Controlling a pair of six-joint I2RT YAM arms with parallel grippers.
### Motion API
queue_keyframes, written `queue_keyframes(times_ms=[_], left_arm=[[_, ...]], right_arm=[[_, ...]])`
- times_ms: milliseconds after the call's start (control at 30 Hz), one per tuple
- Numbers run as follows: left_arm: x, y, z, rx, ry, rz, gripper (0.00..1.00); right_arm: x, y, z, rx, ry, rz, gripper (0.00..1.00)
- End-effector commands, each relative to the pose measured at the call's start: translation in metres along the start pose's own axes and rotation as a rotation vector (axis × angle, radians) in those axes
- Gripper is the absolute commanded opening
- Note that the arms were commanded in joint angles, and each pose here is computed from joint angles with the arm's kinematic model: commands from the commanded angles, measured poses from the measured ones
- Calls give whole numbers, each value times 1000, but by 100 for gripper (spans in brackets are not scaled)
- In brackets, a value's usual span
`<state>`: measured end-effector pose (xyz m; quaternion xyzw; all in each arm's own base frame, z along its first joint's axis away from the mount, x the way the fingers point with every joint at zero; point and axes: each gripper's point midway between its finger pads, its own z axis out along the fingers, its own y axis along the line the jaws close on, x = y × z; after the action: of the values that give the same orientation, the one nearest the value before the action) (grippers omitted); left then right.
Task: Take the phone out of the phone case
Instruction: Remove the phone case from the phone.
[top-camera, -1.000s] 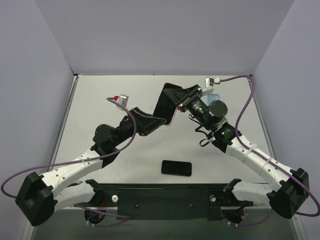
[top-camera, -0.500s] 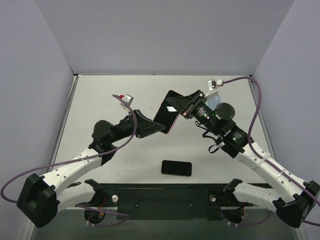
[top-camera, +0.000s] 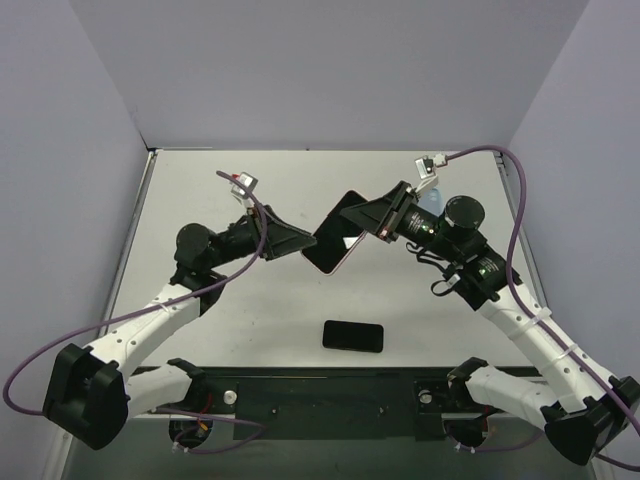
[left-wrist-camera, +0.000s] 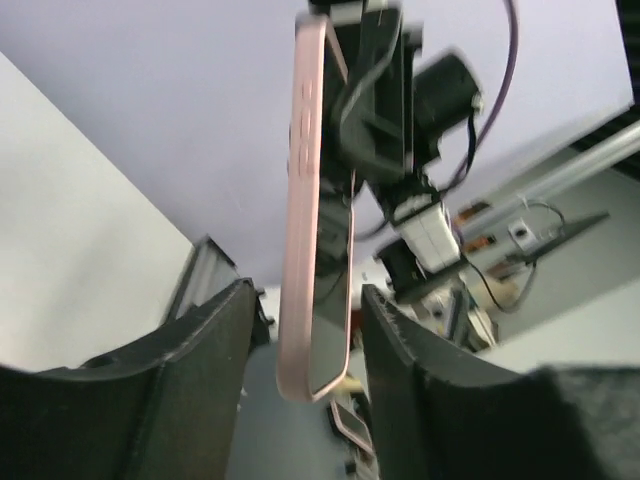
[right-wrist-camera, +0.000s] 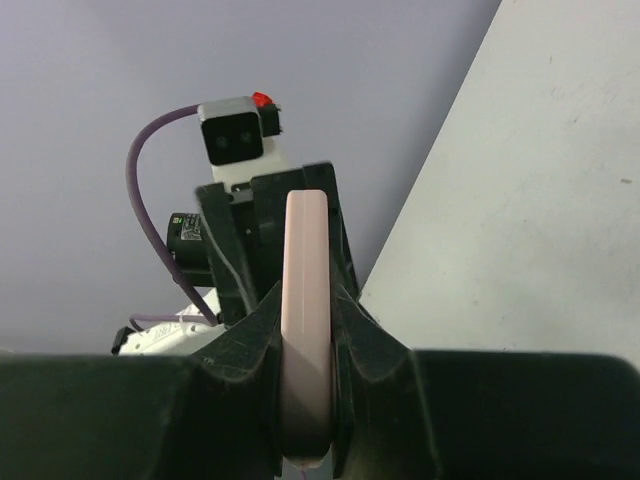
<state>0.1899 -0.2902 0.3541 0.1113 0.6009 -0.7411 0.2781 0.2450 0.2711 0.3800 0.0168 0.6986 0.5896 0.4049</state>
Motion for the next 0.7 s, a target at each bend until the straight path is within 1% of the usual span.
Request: queue_keyframes(times_ms=[0, 33, 67, 100, 167, 300, 400, 533, 633, 667], left_arm=[[-58, -29, -16, 40, -321, 98, 67], [-61, -26, -21, 43, -377, 77, 70], [-61, -29, -25, 52, -400, 71, 73], [-63, -25, -30, 47, -440, 45, 74], [-62, -24, -34, 37, -461, 31, 75], [-55, -20, -32, -8, -460, 13, 75], [-39, -31, -21, 24, -421, 25, 75], [-27, -42, -6, 87, -377, 31, 72], [-24, -45, 0, 115, -350, 31, 60], [-23, -45, 0, 118, -345, 28, 59]], right_arm=[[-21, 28, -14, -122, -115, 146, 0], [-30, 33, -14, -166, -167, 159, 0], [-40, 44, -16, -215, -205, 193, 0], [-43, 44, -15, -226, -218, 213, 0], [-50, 48, -15, -252, -251, 228, 0], [-63, 45, -15, -233, -315, 219, 0], [-66, 36, -11, -198, -347, 202, 0], [-63, 32, -3, -182, -341, 186, 0], [-58, 30, -1, -164, -333, 165, 0], [-58, 27, -1, -149, -336, 163, 0]])
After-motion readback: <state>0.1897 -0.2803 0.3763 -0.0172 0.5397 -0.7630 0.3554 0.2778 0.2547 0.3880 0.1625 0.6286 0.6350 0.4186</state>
